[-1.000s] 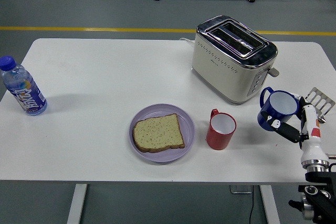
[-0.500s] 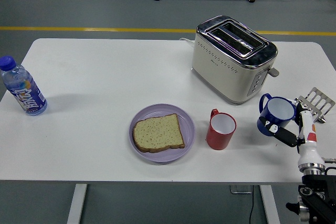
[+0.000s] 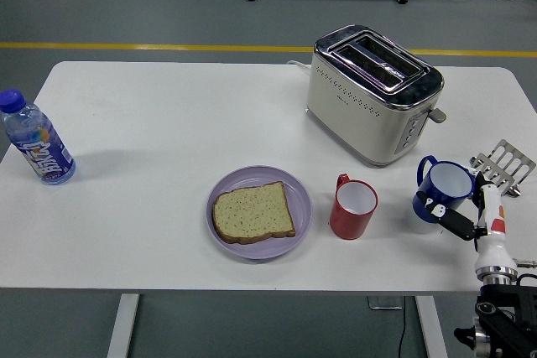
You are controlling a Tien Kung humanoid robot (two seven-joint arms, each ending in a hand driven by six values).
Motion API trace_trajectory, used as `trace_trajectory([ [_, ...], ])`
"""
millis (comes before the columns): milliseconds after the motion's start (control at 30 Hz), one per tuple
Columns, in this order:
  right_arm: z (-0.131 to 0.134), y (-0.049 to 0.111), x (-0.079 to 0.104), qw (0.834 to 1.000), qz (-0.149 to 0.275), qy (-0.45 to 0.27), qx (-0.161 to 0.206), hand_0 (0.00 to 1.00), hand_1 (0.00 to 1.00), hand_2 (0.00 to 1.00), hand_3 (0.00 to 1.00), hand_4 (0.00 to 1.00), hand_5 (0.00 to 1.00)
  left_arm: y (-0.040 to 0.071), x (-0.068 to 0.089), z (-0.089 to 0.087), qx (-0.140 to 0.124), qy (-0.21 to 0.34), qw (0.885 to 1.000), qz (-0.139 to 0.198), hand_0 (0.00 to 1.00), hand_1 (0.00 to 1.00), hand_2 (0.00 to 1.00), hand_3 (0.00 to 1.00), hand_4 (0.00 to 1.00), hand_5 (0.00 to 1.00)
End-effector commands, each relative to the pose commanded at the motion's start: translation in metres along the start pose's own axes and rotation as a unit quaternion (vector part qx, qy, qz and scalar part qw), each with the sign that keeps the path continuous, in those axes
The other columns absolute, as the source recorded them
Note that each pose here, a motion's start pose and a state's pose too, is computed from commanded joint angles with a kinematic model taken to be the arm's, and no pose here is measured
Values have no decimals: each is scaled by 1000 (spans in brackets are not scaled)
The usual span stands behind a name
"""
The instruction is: Pick up the cup,pour liquid into bread,place the cup on the desk
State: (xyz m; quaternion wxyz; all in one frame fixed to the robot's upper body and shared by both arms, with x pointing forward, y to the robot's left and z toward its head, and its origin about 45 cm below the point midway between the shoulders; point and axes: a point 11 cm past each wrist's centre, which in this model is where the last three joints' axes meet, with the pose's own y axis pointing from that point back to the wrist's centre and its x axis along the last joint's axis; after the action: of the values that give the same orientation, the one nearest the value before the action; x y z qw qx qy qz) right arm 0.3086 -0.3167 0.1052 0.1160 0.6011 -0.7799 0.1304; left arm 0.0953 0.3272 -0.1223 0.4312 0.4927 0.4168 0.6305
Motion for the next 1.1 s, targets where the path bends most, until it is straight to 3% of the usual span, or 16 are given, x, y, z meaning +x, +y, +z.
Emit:
trace_trajectory([
  [1100,20,4,-9,1000,1,0,-30,376,291,433,466,620,31,0,-1,2,-1,-3,1000,-2,681,684,698,543,253,998],
])
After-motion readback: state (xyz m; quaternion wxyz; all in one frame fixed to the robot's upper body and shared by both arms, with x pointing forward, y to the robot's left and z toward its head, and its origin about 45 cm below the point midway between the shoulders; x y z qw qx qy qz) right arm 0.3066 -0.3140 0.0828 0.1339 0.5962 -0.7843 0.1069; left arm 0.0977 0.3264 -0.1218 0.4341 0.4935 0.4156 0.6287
